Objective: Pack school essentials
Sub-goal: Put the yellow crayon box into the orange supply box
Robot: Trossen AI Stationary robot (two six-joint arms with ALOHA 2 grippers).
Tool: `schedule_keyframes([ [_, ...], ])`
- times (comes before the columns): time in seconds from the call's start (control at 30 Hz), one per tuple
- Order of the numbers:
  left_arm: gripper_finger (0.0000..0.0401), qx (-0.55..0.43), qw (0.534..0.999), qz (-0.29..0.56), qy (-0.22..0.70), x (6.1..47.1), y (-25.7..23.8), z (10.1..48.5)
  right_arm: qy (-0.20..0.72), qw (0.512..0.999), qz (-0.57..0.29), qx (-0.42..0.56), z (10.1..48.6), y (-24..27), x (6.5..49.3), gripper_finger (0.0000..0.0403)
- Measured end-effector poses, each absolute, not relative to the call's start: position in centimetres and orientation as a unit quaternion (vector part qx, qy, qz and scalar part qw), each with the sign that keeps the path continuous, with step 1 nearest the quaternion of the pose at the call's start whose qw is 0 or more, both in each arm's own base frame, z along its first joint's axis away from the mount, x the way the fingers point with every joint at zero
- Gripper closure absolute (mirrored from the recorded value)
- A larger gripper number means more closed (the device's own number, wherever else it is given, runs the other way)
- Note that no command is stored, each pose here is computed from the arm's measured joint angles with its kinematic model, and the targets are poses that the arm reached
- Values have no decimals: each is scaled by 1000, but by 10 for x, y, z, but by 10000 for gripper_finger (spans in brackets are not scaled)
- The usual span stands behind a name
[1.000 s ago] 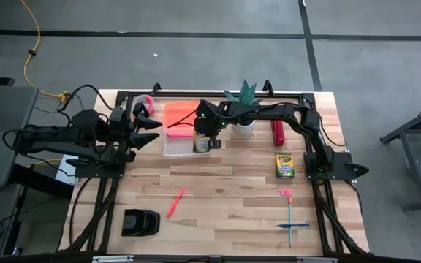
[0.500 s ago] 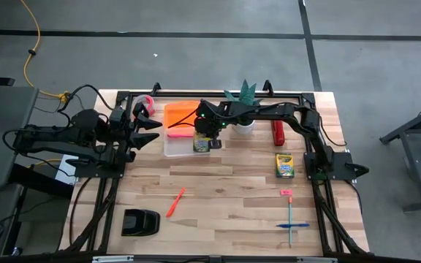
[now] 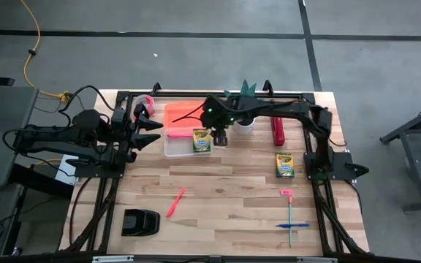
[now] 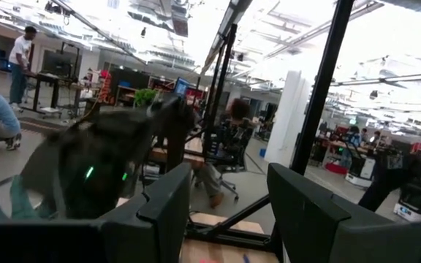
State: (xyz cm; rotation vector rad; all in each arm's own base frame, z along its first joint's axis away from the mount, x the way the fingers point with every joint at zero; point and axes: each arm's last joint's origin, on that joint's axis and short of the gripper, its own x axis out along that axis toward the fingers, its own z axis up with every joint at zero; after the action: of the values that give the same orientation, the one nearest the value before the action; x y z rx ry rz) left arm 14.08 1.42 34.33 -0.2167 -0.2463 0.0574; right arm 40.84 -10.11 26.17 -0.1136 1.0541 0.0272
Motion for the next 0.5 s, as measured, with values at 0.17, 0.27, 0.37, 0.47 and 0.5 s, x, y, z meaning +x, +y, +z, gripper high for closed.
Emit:
schedule_keyframes([
  [0.17,229,-109,988,31,-100,142,14,339,503,863,47,-3,289,-77,390,219],
  [0.27,229,-111,990,33,-85,142,14,336,502,862,66,-6,298,-54,387,219],
  [0.37,229,-111,990,34,-77,143,14,334,503,860,83,-7,300,-33,387,220],
  [0.47,229,-111,990,34,-76,143,14,334,504,858,95,-6,295,-16,384,220],
  [0.5,229,-111,990,34,-76,143,14,334,511,854,95,-1,289,-12,378,220],
])
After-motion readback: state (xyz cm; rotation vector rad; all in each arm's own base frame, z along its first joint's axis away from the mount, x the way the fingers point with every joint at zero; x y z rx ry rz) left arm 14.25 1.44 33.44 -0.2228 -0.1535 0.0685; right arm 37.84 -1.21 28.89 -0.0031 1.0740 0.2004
